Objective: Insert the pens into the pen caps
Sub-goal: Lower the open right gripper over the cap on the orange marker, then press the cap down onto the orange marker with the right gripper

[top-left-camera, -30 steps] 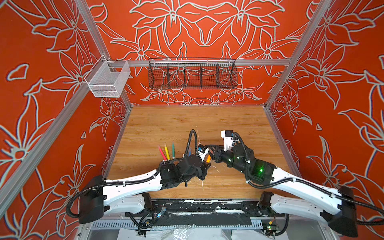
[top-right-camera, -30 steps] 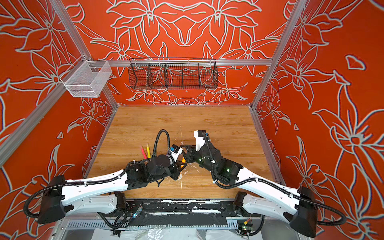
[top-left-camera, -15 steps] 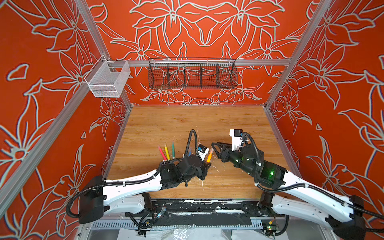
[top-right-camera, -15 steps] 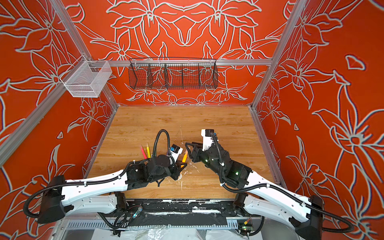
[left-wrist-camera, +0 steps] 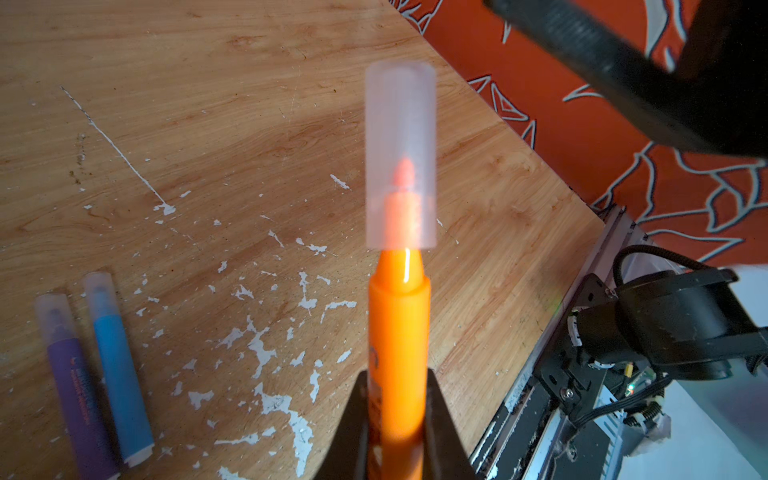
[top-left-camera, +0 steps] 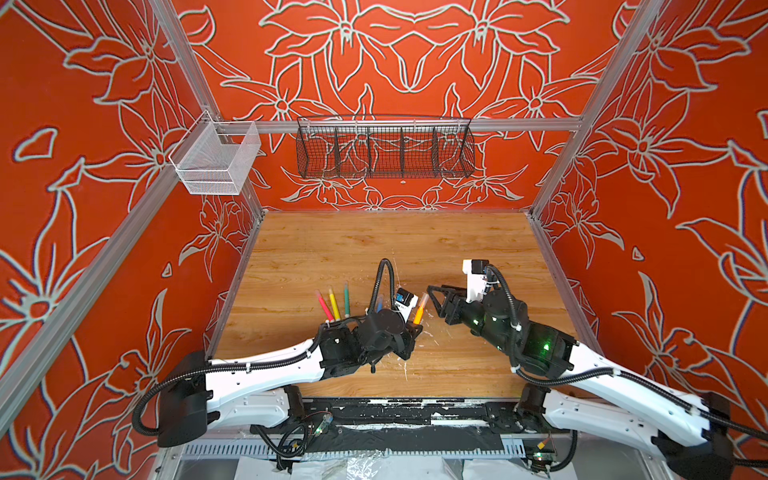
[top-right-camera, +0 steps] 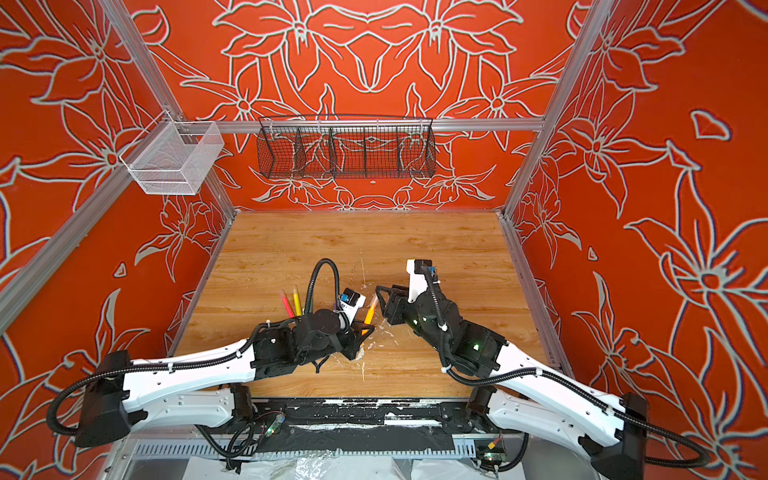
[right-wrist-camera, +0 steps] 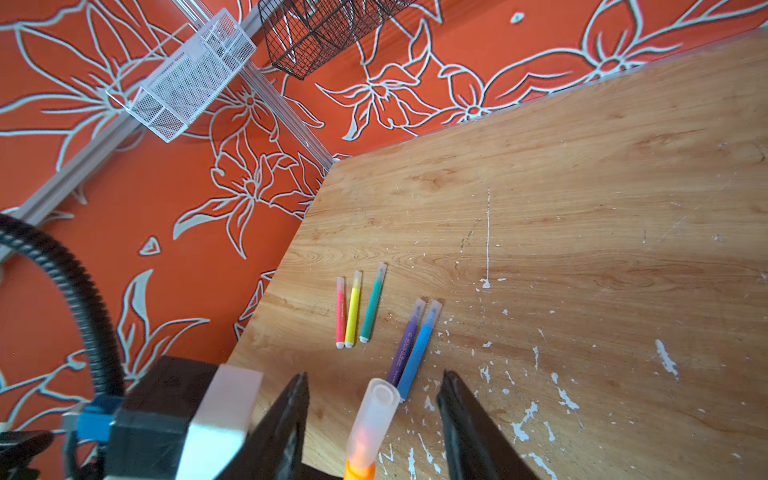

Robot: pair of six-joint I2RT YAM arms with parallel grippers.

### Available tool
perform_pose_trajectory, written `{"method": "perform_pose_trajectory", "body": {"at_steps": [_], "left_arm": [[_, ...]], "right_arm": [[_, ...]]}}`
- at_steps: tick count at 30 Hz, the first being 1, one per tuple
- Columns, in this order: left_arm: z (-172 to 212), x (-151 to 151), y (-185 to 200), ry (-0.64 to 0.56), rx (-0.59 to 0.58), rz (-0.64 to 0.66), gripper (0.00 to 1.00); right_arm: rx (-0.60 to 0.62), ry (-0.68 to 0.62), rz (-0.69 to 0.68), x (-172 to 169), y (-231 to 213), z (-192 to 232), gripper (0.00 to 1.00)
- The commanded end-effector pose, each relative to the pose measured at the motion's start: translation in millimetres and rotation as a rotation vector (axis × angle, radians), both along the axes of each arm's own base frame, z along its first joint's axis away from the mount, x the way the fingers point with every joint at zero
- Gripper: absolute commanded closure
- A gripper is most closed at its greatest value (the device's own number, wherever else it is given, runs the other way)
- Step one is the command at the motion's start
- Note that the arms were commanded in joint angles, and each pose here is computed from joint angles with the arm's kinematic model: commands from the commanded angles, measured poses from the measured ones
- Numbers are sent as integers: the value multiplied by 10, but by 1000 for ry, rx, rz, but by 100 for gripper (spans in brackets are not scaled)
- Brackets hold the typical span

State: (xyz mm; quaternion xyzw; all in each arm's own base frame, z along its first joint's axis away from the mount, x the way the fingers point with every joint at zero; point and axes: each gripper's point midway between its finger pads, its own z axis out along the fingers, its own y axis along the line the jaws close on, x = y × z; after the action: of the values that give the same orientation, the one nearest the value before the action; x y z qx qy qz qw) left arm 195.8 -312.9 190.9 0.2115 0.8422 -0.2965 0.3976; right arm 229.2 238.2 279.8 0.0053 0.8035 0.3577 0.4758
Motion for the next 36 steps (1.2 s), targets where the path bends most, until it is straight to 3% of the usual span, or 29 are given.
{"method": "perform_pose_trajectory", "body": {"at_steps": [1,11,18,21,31,36], "left_arm": [[119,14,-13,-31,-27,-3,100],[134,1,-14,-31,-34,-9,100],[143,5,-19,-32,-28,-11,100],[136,10,-23,-30,-19,-10,100],[185,39,-34,-44,-34,1,100],[256,58,-16,-76,-70,12,100]], "right_arm": [[39,11,6,44,81,80,45],[112,48,53,100,334,-4,43],[132,64,118,85,513,19,65],[111,63,117,78,508,3,70],[74,74,82,76,421,-134,74],[147,99,76,53,426,-200,77]]}}
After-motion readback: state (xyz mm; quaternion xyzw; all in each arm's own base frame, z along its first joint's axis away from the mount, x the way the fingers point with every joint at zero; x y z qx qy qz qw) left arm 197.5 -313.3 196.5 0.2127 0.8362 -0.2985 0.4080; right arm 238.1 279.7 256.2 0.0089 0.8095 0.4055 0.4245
